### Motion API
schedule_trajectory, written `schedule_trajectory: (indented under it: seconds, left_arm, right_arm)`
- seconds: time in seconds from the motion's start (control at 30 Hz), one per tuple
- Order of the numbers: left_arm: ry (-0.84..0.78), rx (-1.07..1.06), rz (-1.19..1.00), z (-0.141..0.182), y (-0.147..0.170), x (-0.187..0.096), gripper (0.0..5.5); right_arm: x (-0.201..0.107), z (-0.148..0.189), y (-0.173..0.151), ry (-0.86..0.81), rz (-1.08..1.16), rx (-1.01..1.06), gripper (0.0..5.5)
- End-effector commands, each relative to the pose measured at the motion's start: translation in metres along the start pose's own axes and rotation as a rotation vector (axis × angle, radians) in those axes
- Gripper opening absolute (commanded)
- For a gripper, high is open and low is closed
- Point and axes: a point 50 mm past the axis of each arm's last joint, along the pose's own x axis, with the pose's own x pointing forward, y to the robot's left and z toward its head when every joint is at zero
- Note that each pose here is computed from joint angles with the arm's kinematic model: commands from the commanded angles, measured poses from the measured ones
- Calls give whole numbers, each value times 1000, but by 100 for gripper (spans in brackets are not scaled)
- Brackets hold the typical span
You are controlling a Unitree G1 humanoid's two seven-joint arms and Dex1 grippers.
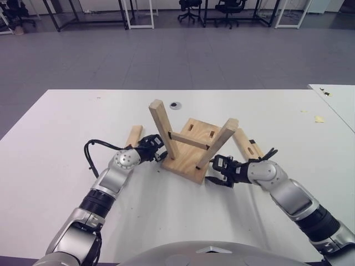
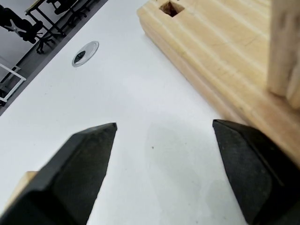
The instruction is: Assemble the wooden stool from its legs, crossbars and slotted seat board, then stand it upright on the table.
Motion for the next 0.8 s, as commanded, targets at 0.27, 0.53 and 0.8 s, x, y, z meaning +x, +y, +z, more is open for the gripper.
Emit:
schedule_trajectory:
  seconds: [0.27, 0.53, 0.8]
  left_arm:
    - [-227, -85, 41, -16, 71, -68, 379]
    - [56, 137, -497, -22, -15, -94, 379]
    - [-6, 160, -272, -14, 2, -19, 379]
  right_arm:
    - [-53, -5, -46, -64, -45, -22, 306]
    - [-20, -13, -128, 17, -385, -136, 306]
    - [-23, -40, -84, 64, 3, -113, 306]
